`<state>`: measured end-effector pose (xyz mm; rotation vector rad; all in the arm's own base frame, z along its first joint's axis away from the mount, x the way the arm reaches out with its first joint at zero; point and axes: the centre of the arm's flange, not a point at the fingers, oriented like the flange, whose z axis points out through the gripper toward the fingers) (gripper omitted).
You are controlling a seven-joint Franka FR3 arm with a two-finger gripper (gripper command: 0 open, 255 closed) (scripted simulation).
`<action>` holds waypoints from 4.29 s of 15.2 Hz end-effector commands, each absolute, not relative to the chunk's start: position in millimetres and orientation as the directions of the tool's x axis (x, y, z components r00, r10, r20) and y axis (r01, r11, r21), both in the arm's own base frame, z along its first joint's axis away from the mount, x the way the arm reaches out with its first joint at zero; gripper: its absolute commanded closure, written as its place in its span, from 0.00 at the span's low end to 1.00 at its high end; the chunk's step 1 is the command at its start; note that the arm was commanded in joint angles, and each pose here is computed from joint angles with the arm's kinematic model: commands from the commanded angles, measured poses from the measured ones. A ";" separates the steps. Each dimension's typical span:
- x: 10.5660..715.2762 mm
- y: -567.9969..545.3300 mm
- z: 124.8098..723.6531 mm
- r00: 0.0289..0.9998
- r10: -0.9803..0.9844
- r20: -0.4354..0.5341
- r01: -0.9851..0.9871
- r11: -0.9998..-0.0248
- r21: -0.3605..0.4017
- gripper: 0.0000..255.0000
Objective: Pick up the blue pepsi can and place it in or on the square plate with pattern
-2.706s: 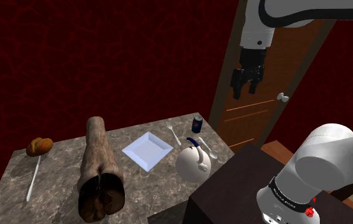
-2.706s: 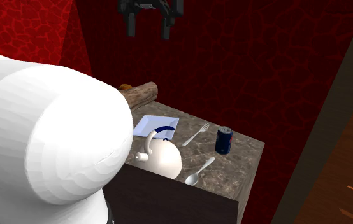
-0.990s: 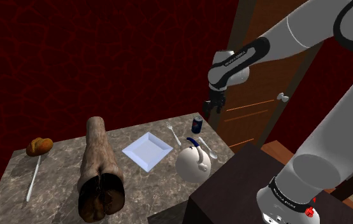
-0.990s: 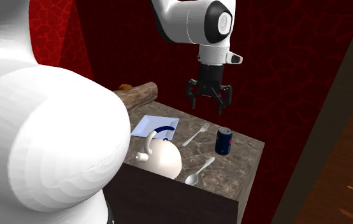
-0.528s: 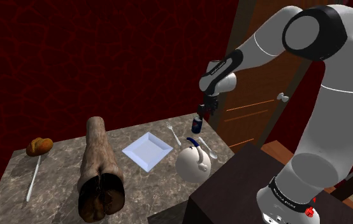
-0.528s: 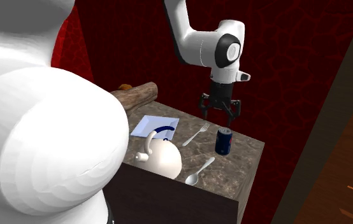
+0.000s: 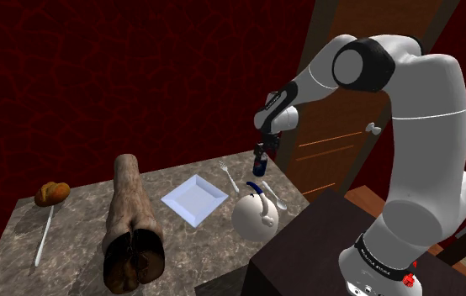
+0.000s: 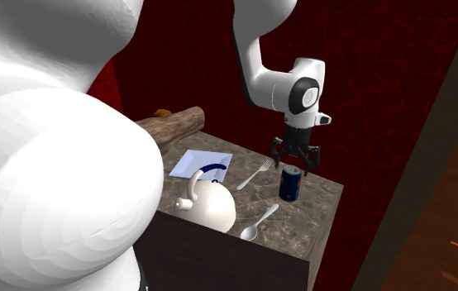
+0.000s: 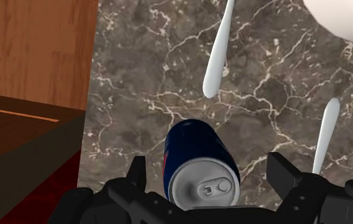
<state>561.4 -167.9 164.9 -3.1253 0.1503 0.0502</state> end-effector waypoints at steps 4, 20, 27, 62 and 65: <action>563.5 -169.1 138.8 0.995 -0.095 -0.031 -0.095 -0.995 -0.010 0.00; 563.1 -168.7 125.4 0.995 -0.095 -0.031 -0.096 -0.995 -0.010 1.00; 563.0 -168.9 141.1 0.995 -0.095 -0.031 -0.096 -0.995 -0.010 1.00; 599.2 91.8 235.8 0.995 -0.095 -0.031 -0.095 -0.995 -0.010 1.00; 604.6 130.9 238.8 0.995 -0.095 -0.031 -0.095 -0.995 -0.010 1.00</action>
